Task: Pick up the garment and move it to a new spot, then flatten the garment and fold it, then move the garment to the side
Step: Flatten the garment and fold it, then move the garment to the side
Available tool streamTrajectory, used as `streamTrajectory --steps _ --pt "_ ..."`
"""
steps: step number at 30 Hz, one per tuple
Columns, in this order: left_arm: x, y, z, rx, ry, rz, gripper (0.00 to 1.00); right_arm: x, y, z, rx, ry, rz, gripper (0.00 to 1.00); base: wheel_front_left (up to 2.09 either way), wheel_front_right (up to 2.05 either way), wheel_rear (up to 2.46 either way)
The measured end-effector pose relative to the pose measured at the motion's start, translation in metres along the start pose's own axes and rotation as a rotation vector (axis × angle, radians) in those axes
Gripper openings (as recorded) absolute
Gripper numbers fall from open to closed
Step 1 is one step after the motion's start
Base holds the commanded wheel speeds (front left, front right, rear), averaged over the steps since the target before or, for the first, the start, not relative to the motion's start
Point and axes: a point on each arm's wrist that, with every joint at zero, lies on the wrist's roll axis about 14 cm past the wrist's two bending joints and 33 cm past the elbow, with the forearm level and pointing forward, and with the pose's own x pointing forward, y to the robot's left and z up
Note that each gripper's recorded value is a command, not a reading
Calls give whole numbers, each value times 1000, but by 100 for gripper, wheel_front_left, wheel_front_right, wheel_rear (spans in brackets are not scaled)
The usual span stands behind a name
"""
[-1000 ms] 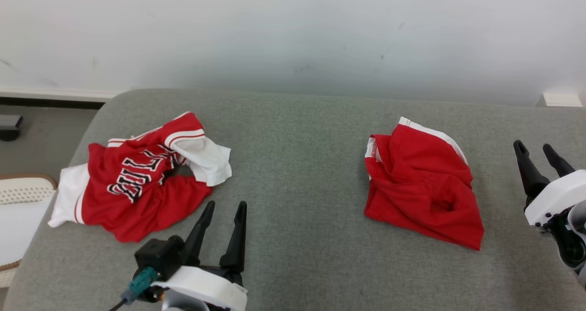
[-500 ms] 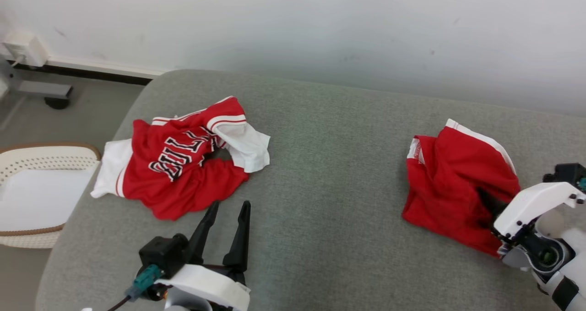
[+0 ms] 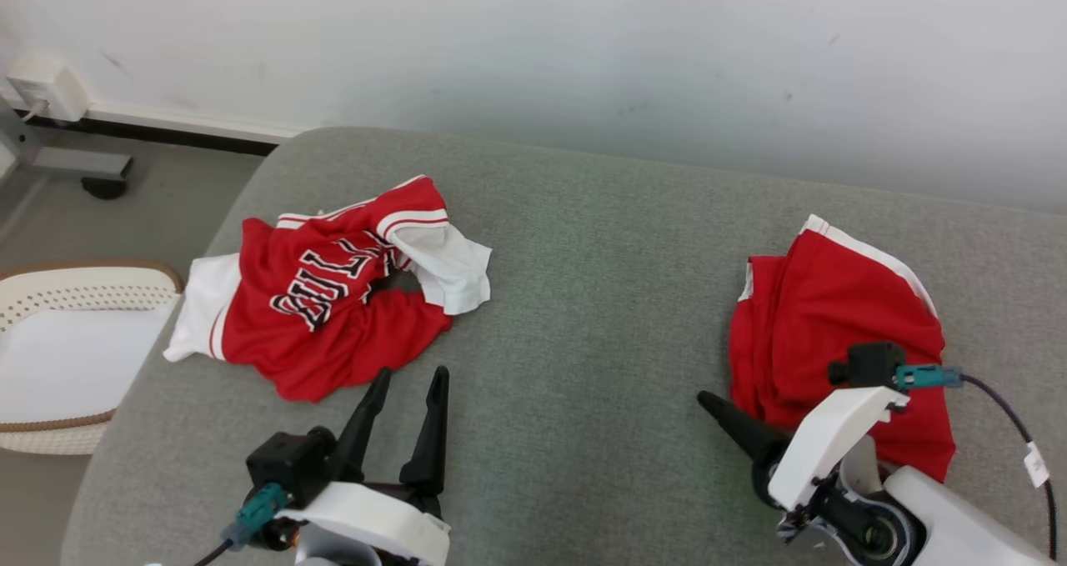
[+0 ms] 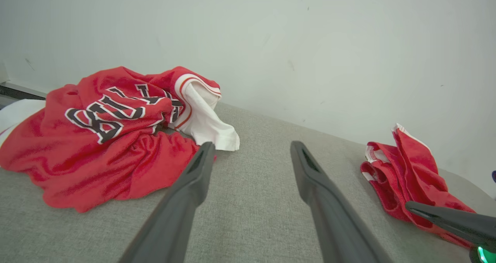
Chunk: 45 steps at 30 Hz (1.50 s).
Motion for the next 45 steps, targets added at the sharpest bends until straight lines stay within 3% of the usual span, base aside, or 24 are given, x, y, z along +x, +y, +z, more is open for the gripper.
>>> streamTrajectory --steps 7,15,16,17,18,19,28,31,34,45 --pt "6 -9 5 -2 -18 -28 100 -13 28 19 -61 -132 79 0 0 0 0" --pt "15 -28 10 18 -38 -90 100 -76 33 81 -250 -444 75 0 0 0 0" --pt "17 -30 11 18 -41 -95 100 -86 28 88 -284 -482 52 17 0 0 0" --pt "18 -32 11 19 -43 -104 100 -97 24 95 -314 -520 31 43 0 0 0" --pt "20 -35 12 20 -47 -110 100 -107 21 101 -339 -552 14 55 0 0 0" --pt "22 -36 13 19 -51 -115 100 -116 17 106 -372 -578 -7 100 0 0 0" --pt "32 -55 15 37 -64 -171 100 -220 -21 161 -593 -885 -292 100 0 0 0" --pt "34 -58 15 58 -70 -176 100 -241 -29 154 -635 -962 -373 100 0 0 0" --pt "35 -61 21 132 -93 -192 100 -246 -38 133 -628 -990 -428 100 0 0 0" --pt "27 -43 15 160 -76 -144 100 -234 -46 94 -603 -988 -505 100 0 0 0"
